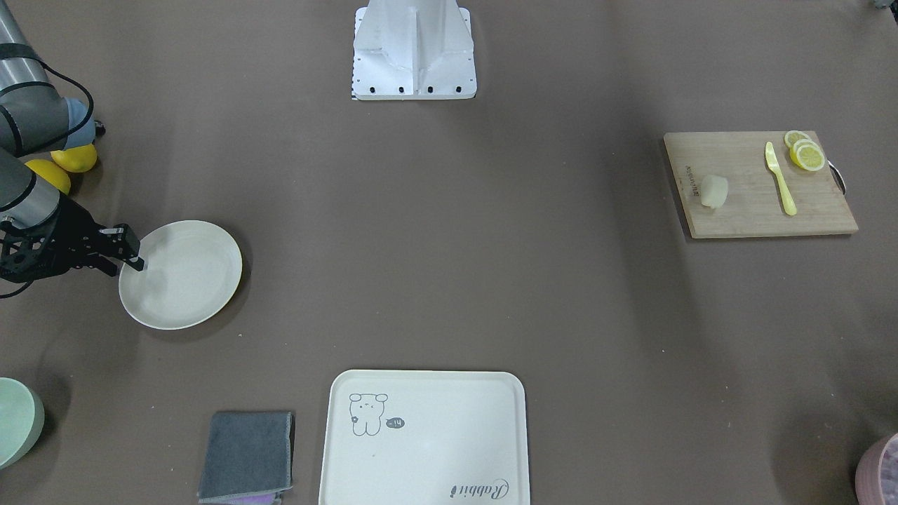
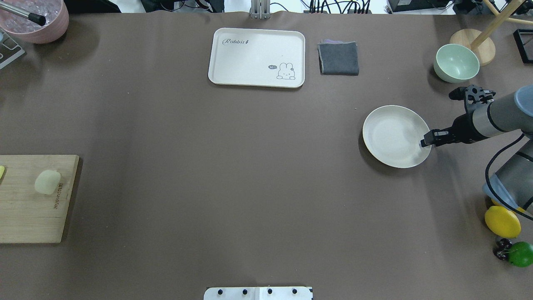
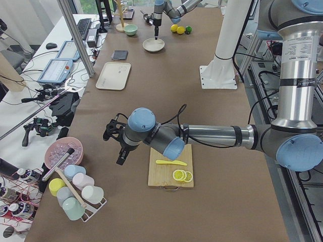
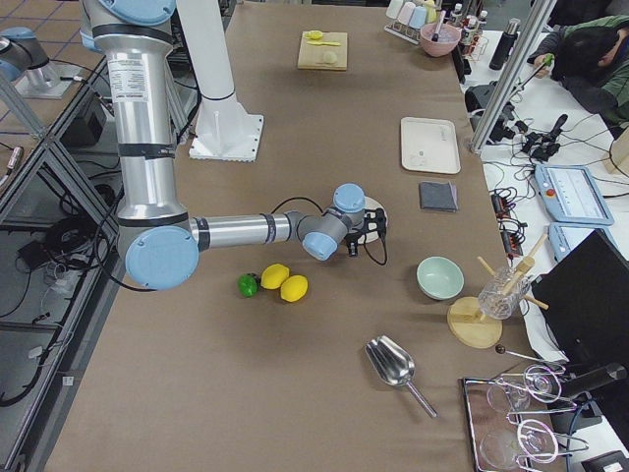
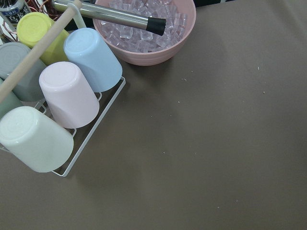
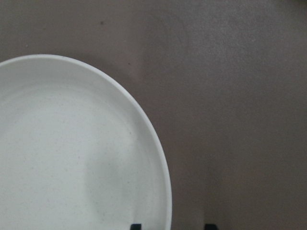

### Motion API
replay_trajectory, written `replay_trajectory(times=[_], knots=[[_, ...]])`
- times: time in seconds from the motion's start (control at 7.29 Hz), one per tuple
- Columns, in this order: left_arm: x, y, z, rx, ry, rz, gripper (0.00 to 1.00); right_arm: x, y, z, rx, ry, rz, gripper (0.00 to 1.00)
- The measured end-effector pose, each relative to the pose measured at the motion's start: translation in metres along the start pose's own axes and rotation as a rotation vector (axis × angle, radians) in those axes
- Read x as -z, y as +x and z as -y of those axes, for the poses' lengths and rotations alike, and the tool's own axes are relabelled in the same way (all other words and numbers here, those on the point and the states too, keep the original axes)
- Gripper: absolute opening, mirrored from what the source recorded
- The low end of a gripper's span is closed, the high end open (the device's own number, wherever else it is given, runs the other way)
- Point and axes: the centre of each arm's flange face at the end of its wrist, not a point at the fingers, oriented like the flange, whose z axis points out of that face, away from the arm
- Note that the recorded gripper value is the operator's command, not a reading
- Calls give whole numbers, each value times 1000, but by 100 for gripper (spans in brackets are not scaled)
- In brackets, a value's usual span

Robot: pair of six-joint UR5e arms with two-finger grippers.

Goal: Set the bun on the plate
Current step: 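Reach the right gripper to the white plate rim and grasp it, then slide the white plate with the right gripper toward the table center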

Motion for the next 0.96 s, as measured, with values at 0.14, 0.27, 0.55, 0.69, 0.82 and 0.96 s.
replay_trajectory(times=[0.14,0.27,0.55,0.69,0.82,0.96], knots=[[0,0,0,1,1,0,99,0,-1,0,1,2,2,0],[0,1,1,1,1,0,99,4,-4,2,2,8,7,0],[1,1,1,1,2,-1,99,21,-8,9,-11,33,27,0],[1,2,2,0,4,-2,99,35,-10,14,-31,37,53,0],[2,3,2,-2,5,-2,99,54,-11,20,-49,27,99,0],[3,3,3,-4,7,-3,99,75,-17,27,-66,16,151,0]])
